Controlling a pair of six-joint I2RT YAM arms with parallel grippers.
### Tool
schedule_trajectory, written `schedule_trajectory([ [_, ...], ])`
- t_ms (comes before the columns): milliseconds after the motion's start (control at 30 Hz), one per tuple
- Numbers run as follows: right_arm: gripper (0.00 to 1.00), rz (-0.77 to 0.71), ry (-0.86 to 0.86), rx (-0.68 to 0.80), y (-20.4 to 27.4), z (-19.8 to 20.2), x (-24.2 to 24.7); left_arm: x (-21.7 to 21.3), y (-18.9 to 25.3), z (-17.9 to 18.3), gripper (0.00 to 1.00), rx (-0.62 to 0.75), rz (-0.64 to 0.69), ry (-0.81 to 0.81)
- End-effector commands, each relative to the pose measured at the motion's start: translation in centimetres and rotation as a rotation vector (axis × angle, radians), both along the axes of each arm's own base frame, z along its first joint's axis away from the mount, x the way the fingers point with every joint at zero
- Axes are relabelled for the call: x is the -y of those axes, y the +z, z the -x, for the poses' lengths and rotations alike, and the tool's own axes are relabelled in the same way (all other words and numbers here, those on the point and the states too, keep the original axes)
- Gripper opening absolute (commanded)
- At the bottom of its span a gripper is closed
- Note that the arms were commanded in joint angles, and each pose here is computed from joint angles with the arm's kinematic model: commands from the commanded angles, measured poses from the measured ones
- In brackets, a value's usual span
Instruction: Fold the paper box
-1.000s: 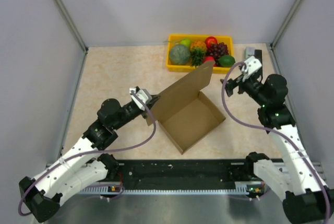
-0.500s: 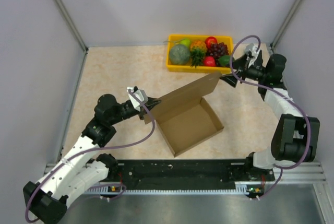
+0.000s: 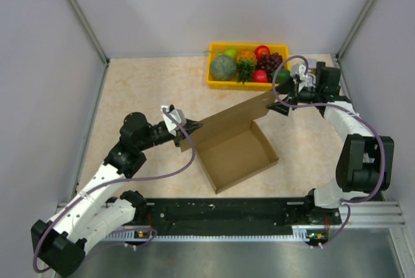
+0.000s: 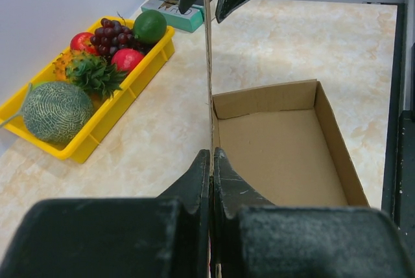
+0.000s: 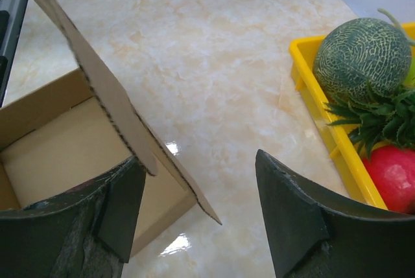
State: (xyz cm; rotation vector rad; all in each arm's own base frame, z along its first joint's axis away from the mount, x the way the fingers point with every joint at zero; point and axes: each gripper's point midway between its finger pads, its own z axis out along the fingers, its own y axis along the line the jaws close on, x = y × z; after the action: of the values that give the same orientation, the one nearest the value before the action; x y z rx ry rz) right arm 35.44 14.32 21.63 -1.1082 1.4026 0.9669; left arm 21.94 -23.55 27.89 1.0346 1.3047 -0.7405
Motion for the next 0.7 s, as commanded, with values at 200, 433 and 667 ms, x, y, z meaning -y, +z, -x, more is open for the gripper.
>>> schedule_trajectory([
  [200, 0.52, -0.001, 0.08, 0.056, -0.5, 0.4, -1.9, 0.1, 2.9, -0.7, 0.0, 0.067, 0.046, 0.005],
  [433, 0.36, -0.027, 0.035, 0.077, 0.1, 0.2, -2.0, 0.0, 3.1, -1.5, 0.0, 0.06, 0.057, 0.034],
  [667, 0.09, -0.027, -0.044, 0.126, 1.0, -0.1, -1.7, -1.7, 4.2, -4.4, 0.01, 0.003, 0.148, 0.244],
])
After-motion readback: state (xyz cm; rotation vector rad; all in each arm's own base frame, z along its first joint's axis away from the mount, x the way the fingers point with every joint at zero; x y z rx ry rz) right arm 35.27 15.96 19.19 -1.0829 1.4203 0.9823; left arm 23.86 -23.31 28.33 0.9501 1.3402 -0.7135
